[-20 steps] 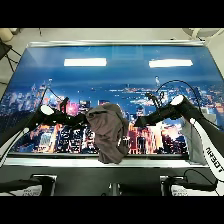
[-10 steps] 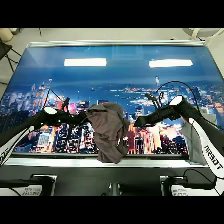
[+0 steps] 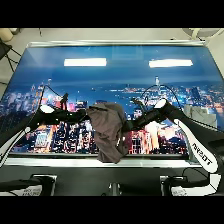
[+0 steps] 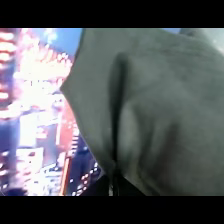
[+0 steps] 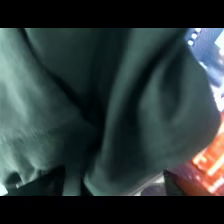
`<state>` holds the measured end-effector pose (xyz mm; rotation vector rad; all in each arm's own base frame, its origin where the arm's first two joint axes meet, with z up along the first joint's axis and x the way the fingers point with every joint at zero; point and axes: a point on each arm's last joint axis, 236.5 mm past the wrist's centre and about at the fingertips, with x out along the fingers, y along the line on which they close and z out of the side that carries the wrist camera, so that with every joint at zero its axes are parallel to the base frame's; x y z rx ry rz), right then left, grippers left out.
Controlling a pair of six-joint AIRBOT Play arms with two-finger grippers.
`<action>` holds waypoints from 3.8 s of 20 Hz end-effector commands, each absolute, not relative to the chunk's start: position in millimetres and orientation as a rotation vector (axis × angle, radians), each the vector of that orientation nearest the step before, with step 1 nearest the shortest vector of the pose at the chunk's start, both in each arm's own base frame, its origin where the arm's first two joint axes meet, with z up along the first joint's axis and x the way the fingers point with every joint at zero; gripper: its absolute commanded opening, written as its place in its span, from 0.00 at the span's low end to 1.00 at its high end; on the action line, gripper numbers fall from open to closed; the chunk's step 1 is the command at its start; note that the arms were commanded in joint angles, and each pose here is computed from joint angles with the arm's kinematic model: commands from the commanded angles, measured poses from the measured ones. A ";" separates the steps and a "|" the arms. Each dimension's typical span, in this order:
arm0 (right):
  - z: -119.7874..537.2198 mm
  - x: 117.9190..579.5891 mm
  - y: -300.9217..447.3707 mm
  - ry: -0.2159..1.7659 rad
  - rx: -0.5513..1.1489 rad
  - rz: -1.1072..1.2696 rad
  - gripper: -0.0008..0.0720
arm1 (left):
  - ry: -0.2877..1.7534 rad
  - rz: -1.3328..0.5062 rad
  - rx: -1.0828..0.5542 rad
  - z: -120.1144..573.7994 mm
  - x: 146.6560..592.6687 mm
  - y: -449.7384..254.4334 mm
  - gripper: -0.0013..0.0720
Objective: Fold the shirts.
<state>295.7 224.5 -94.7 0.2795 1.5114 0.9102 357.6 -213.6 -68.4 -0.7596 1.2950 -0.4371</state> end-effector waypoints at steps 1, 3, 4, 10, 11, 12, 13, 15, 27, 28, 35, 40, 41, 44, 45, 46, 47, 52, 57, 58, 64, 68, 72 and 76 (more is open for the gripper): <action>-98.7 293.4 237.3 1.514 0.277 0.905 0.61 | 1.262 -0.458 -0.744 -57.0 360.0 -213.6 0.05; -95.4 294.1 233.0 1.507 0.261 0.914 0.06 | 1.231 -0.467 -0.740 -45.8 363.4 -211.6 0.05; -87.5 296.9 229.2 1.477 0.224 0.940 0.06 | 1.188 -0.488 -0.718 -33.1 369.8 -209.1 0.05; 109.8 386.4 157.8 0.887 -0.280 0.865 0.06 | 0.564 -0.699 -0.459 209.6 411.0 -195.4 0.05; 171.1 397.9 139.5 0.735 -0.360 0.775 0.06 | 0.414 -0.725 -0.416 276.7 400.4 -191.3 0.05; 243.8 399.2 121.2 0.563 -0.427 0.669 0.06 | 0.271 -0.741 -0.378 340.1 382.6 -185.1 0.05; 318.5 388.2 104.9 0.381 -0.481 0.557 0.06 | 0.119 -0.752 -0.332 405.3 355.3 -176.7 0.05; 437.1 338.9 78.6 0.079 -0.577 0.362 0.06 | -0.153 -0.732 -0.254 508.8 291.3 -156.0 0.05; 492.1 228.7 38.3 -0.012 -0.557 0.169 0.06 | -0.342 -0.620 -0.274 578.0 213.7 -122.6 0.05; 469.4 238.1 36.9 0.084 -0.566 0.189 0.06 | -0.298 -0.612 -0.267 565.5 228.6 -123.4 0.05; 232.8 354.6 37.0 0.906 -0.530 0.418 0.06 | 0.267 -0.513 -0.341 347.3 409.0 -124.0 0.05; 47.6 431.4 54.8 1.238 -0.265 0.422 0.06 | 0.677 -0.447 -0.405 146.2 489.4 -124.7 0.06; 28.2 439.9 66.5 1.260 -0.175 0.424 0.06 | 0.730 -0.440 -0.413 118.4 496.9 -124.8 0.06; -2.8 465.9 107.8 1.235 0.057 0.483 0.06 | 0.863 -0.437 -0.446 61.5 500.6 -129.1 0.06; -4.1 475.5 117.9 1.203 0.114 0.495 0.06 | 0.902 -0.448 -0.450 50.2 496.7 -131.9 0.06; -0.4 489.2 123.1 1.148 0.154 0.488 0.06 | 0.935 -0.459 -0.456 42.9 492.1 -134.7 0.06; 6.4 500.8 124.2 1.096 0.172 0.476 0.06 | 0.953 -0.455 -0.477 41.1 489.6 -135.7 0.07; 49.0 473.6 67.1 1.139 -0.021 0.561 0.80 | 1.095 -0.445 -0.521 56.7 459.1 -83.6 0.77; 26.1 380.6 -26.5 1.503 -0.012 0.513 0.74 | 1.585 -0.093 -0.424 -14.4 326.6 33.4 0.72; 17.6 376.4 -29.4 1.520 0.007 0.504 0.74 | 1.623 -0.082 -0.467 -27.3 305.1 31.2 0.70; -24.5 362.2 -12.1 1.575 0.020 0.527 0.74 | 1.720 -0.158 -0.667 -96.5 237.8 -27.9 0.71; -27.6 366.5 -12.3 1.562 0.017 0.514 0.74 | 1.639 -0.148 -0.692 -106.1 255.2 -42.9 0.70; -50.2 349.2 -6.0 1.614 0.062 0.522 0.79 | 1.565 -0.095 -0.668 -112.6 277.2 -51.1 0.58; -80.6 334.4 13.0 1.621 0.164 0.535 0.80 | 1.522 -0.070 -0.656 -114.1 289.3 -55.3 0.07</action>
